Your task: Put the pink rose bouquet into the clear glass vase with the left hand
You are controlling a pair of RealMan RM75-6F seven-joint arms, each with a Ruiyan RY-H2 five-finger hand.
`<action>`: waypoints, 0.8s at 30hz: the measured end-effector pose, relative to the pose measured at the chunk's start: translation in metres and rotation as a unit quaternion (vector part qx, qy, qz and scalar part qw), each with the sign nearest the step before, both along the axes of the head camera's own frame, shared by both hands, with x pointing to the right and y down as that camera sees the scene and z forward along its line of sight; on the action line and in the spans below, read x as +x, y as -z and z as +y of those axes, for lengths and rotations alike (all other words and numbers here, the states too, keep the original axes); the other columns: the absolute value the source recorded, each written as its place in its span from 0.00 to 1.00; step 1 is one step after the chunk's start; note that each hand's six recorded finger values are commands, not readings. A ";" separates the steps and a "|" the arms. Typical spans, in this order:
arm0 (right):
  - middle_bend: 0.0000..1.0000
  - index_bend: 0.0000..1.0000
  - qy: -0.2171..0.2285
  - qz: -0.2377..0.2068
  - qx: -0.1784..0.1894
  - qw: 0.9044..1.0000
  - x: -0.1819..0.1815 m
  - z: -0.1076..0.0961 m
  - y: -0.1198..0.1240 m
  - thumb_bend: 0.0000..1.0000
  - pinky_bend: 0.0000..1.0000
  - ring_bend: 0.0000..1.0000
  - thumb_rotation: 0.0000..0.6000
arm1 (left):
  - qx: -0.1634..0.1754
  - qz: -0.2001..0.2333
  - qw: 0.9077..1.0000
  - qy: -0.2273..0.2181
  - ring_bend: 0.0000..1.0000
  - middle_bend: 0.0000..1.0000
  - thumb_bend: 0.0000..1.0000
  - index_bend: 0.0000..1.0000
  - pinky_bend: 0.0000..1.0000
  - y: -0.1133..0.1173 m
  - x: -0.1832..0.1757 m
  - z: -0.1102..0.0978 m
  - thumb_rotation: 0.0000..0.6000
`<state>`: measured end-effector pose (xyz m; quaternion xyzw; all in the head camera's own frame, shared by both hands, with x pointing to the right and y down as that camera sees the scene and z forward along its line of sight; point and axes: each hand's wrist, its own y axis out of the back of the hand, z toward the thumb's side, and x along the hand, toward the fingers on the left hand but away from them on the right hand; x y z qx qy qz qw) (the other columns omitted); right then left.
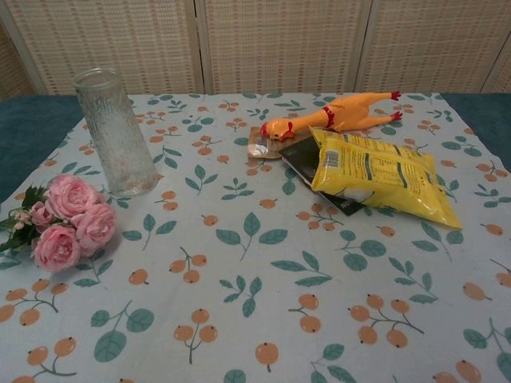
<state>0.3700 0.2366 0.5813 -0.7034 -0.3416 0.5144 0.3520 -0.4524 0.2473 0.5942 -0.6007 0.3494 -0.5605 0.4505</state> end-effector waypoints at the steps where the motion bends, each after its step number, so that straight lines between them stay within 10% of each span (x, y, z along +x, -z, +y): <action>1: 0.00 0.00 0.000 0.000 0.002 1.000 0.000 0.000 0.001 0.14 0.00 0.00 1.00 | -0.002 0.003 1.000 0.000 0.00 0.00 0.37 0.00 0.05 -0.001 0.000 0.000 1.00; 11: 0.00 0.00 0.000 -0.001 -0.002 1.000 0.000 0.002 0.003 0.14 0.00 0.00 1.00 | -0.091 0.092 0.992 -0.001 0.00 0.00 0.37 0.00 0.05 -0.035 0.026 0.000 1.00; 24: 0.00 0.00 -0.002 -0.003 -0.005 1.000 0.002 0.002 0.004 0.14 0.00 0.00 1.00 | -0.217 0.077 0.973 -0.032 0.00 0.00 0.36 0.00 0.04 -0.118 0.077 -0.042 1.00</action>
